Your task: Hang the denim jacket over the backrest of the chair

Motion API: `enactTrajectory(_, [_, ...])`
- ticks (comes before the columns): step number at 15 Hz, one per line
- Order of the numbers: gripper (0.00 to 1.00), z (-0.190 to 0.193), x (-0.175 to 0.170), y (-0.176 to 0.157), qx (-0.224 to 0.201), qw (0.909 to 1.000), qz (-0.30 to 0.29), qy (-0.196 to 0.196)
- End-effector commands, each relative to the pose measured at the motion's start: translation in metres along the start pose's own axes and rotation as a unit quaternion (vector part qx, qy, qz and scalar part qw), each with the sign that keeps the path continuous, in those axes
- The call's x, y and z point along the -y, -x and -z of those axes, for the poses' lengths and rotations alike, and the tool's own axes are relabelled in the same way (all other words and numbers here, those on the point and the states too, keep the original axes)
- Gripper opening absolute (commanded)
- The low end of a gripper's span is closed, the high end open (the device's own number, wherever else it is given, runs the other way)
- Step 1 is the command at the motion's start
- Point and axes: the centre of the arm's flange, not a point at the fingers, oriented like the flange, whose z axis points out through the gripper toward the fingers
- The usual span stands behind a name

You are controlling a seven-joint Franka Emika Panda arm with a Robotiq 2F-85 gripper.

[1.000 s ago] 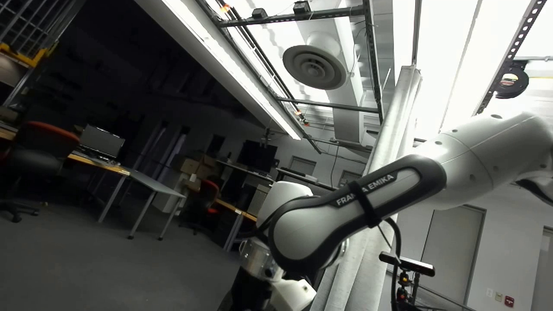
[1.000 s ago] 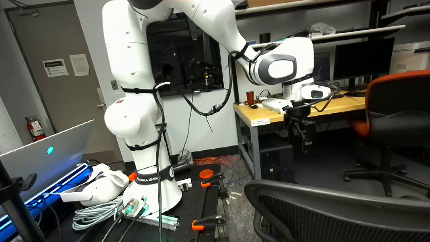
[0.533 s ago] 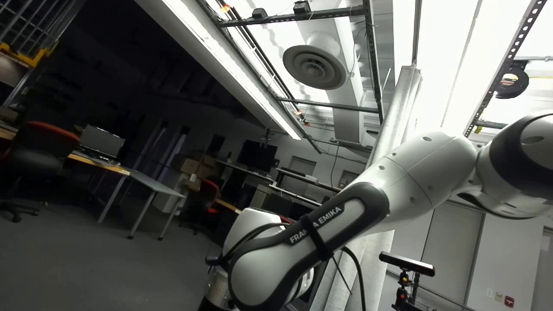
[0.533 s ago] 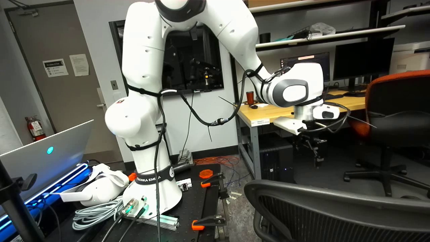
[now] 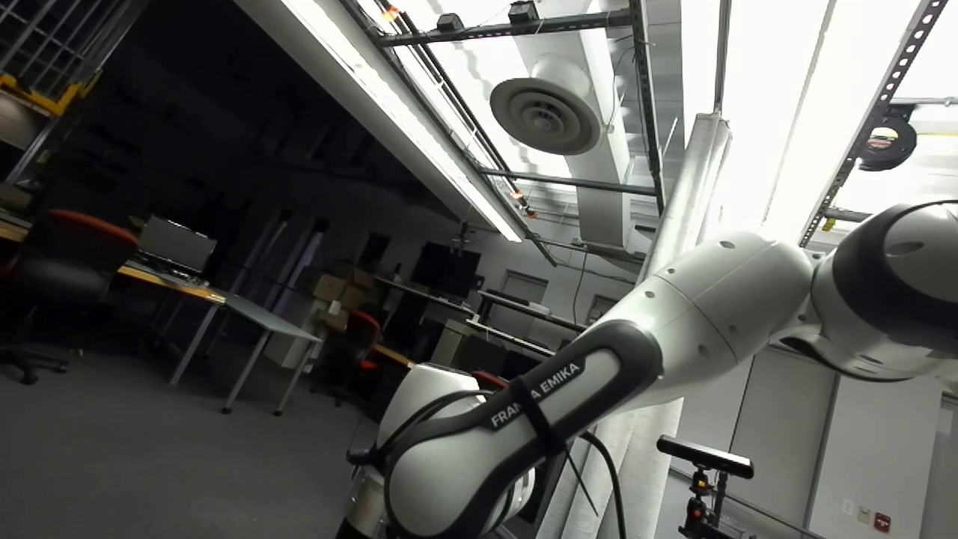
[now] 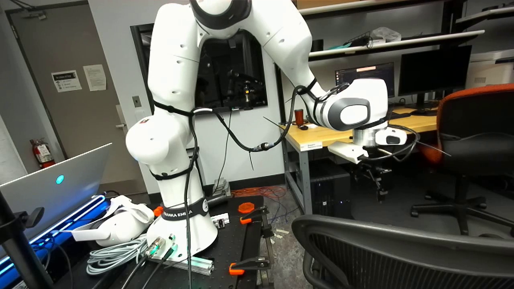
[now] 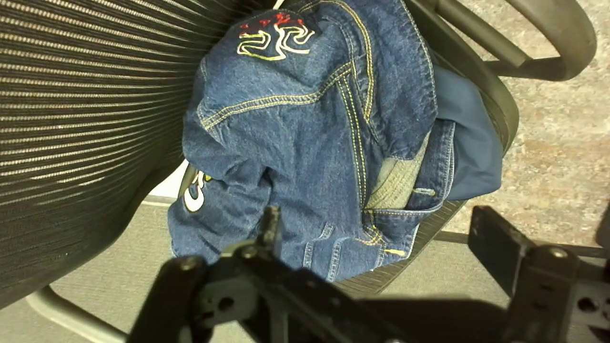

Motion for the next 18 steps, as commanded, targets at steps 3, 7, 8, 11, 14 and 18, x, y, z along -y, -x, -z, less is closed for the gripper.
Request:
enactTrajectory(3, [1.0,-0.062,-0.004,-0.028,0.015,0.9997,0.017,-0.002])
enactTrajectory(7, [1.0,-0.109,0.0,-0.05,0.013,0.9993,0.031,-0.016])
enactTrajectory(8, [1.0,-0.119,0.0,-0.055,0.008,0.9993,0.033,-0.017])
enactTrajectory(11, [1.0,-0.141,0.004,-0.071,-0.018,0.9991,0.038,-0.01])
enactTrajectory(14, [1.0,-0.157,0.009,-0.085,-0.04,0.9982,0.044,-0.005])
enactTrajectory(18, [0.97,-0.178,0.013,-0.091,-0.041,0.9978,0.052,-0.009])
